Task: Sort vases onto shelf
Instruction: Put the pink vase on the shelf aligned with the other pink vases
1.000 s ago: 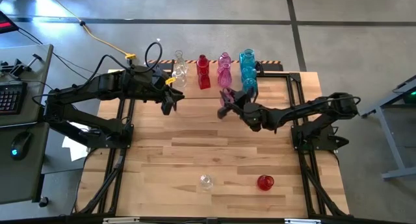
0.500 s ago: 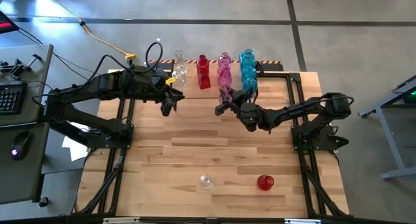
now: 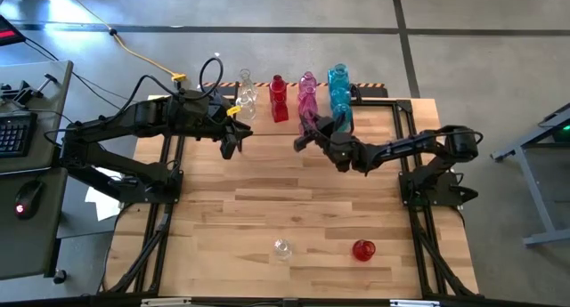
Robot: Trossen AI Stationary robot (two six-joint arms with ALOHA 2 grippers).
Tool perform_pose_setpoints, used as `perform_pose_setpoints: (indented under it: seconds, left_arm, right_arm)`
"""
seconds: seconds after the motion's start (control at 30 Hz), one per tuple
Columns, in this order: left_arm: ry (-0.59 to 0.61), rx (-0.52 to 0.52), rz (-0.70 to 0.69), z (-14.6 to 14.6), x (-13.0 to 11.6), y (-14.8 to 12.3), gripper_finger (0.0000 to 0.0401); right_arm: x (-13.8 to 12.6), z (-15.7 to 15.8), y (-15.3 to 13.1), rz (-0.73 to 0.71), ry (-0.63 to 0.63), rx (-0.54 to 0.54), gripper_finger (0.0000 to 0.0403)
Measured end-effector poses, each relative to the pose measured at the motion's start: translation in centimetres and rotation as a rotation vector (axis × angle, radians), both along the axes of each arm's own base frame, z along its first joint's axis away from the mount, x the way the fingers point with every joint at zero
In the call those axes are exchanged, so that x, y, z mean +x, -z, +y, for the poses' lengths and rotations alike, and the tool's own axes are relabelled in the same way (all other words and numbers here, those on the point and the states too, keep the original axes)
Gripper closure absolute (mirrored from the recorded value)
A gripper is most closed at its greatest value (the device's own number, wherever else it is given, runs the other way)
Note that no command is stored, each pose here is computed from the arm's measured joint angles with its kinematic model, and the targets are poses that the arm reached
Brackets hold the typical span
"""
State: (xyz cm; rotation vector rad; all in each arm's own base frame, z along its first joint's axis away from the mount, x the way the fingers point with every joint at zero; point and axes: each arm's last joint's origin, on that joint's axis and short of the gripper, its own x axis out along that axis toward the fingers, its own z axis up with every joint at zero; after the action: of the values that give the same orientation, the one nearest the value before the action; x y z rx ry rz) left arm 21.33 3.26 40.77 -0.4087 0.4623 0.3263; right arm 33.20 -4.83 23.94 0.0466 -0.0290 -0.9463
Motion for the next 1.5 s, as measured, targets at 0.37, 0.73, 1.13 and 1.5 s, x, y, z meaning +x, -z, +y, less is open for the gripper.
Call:
perform_pose_setpoints:
  seconds: [0.37, 0.73, 1.13, 1.5]
  left_arm:
    - [0.026, 0.044, 0.011, 0.0, 0.0, 0.0, 0.0320]
    - [0.038, 0.066, 0.016, 0.0, 0.0, 0.0, 0.0320]
    - [0.038, 0.066, 0.016, 0.0, 0.0, 0.0, 0.0320]
    - [0.038, 0.066, 0.016, 0.0, 0.0, 0.0, 0.0320]
  right_arm:
    - [0.0, -0.2, 0.1, -0.003, -0.022, 0.014, 0.0304]
    - [0.0, -0.2, 0.2, -0.019, -0.021, 0.032, 0.0304]
    - [-0.1, -0.3, 0.2, -0.019, 0.024, 0.030, 0.0304]
    - [0.4, -0.3, 1.0, -0.033, 0.026, 0.051, 0.0304]
